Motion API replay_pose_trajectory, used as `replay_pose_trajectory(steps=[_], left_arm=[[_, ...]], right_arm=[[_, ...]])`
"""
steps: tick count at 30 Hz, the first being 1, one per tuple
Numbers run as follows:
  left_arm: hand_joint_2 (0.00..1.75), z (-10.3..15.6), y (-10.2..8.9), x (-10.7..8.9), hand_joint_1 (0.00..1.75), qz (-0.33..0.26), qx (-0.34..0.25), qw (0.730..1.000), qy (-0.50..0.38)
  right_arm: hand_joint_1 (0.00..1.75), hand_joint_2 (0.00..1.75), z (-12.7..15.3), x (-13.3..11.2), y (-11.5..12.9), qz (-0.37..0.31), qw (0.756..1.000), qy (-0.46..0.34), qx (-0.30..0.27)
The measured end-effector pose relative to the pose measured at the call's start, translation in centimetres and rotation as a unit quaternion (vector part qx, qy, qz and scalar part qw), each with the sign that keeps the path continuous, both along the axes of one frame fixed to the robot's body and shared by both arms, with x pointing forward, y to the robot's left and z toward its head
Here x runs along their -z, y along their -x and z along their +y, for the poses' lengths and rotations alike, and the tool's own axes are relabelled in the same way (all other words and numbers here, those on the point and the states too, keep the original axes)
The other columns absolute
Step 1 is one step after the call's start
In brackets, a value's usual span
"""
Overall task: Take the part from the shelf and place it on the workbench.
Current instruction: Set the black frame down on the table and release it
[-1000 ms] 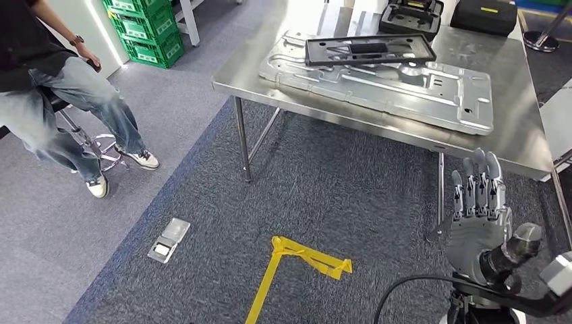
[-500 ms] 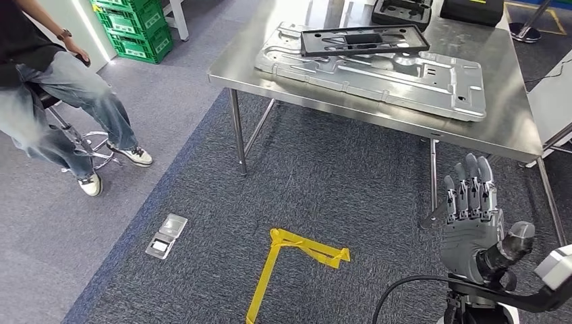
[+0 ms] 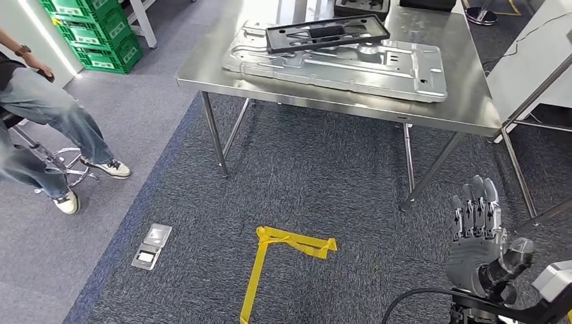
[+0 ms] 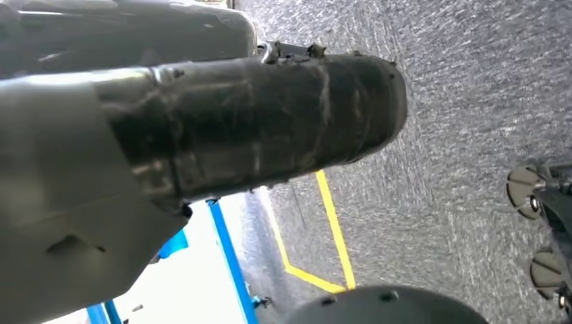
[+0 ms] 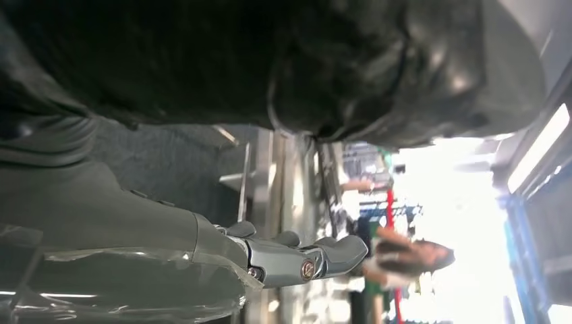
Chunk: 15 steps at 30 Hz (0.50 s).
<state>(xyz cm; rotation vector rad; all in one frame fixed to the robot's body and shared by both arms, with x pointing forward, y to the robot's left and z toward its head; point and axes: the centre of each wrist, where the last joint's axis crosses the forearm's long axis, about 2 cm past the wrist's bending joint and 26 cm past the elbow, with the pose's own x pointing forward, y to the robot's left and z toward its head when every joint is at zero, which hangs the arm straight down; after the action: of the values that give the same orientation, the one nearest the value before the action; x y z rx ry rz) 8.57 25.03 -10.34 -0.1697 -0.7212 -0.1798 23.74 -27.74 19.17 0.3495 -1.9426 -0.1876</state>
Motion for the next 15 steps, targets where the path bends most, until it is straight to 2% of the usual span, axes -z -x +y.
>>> replay_pose_trajectory(steps=[7, 15], left_arm=[[0.0, 0.8, 0.7, 0.2, 0.0, 0.007, -0.007, 1.0, -0.007], [0.0, 0.9, 0.5, 0.2, 0.0, 0.007, -0.016, 1.0, -0.006]], right_arm=[[0.0, 0.0, -1.0, 2.5, 0.6, 0.036, 0.999, -0.001, 0.015], [0.0, 0.0, -2.9, 4.5, 1.3, 0.06, 0.997, 0.003, 0.044]])
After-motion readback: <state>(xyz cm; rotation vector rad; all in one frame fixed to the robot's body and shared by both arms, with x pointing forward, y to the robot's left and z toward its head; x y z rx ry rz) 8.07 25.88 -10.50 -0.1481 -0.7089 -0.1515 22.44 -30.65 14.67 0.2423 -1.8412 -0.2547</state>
